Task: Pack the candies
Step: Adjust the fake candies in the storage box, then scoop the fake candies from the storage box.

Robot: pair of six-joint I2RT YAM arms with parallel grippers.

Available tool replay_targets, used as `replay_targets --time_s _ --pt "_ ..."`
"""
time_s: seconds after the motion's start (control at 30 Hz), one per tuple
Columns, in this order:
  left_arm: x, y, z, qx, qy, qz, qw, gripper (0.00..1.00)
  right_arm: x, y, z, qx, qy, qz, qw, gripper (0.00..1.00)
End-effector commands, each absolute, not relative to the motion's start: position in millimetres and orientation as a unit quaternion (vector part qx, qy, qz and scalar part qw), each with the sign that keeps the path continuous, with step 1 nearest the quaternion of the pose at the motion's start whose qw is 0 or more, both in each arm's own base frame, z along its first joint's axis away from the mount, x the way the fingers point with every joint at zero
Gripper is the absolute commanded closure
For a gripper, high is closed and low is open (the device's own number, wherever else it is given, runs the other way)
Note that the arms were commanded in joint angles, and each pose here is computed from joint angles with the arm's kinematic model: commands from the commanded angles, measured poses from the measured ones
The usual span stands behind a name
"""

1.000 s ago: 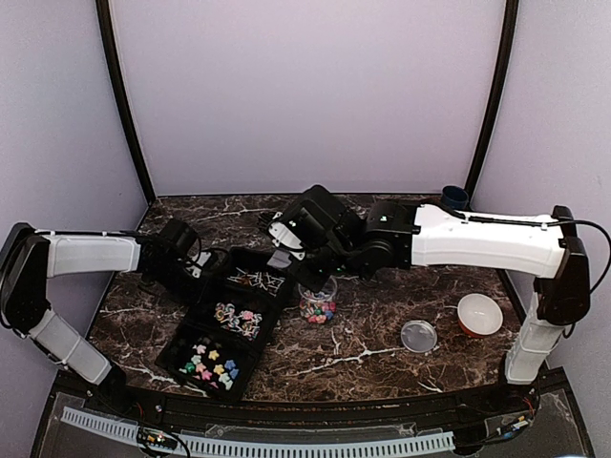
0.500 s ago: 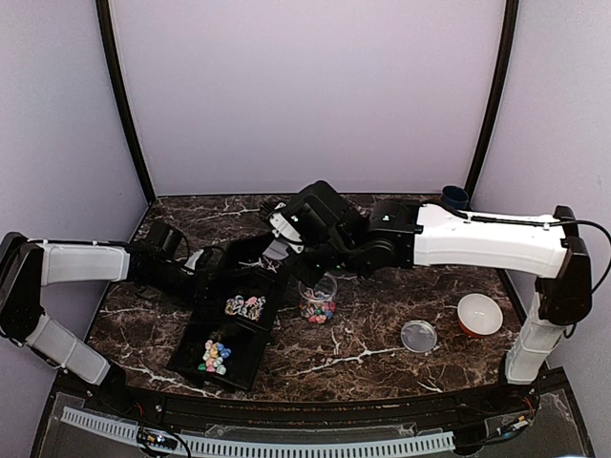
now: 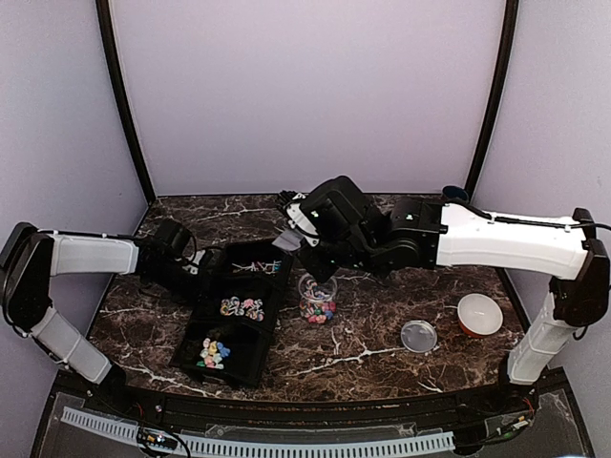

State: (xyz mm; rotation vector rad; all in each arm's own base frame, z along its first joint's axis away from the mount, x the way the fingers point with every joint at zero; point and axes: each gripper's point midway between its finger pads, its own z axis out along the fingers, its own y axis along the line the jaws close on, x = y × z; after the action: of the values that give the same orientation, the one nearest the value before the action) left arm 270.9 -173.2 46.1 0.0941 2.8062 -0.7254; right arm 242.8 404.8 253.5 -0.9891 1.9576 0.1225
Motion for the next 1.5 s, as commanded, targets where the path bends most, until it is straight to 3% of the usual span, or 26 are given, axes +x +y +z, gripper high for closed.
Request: replay_targets --time_s 0.0,0.57,1.0,1.47 --pt "288 -204 65 0.062 0.951 -0.268 0.14 1.0 249 391 277 -0.357 0.794 0.061 0.489 1.0" --pt "279 -304 62 0.133 0.939 -0.302 0.1 1.0 245 371 280 -0.347 0.796 0.051 0.494 1.0" --pt "285 -232 97 0.182 0.952 -0.159 0.187 1.0 253 360 242 -0.4 0.814 -0.041 0.419 1.0" --pt "288 -213 103 0.216 0.945 -0.111 0.219 1.0 250 385 191 -0.483 0.812 -0.064 0.321 1.0"
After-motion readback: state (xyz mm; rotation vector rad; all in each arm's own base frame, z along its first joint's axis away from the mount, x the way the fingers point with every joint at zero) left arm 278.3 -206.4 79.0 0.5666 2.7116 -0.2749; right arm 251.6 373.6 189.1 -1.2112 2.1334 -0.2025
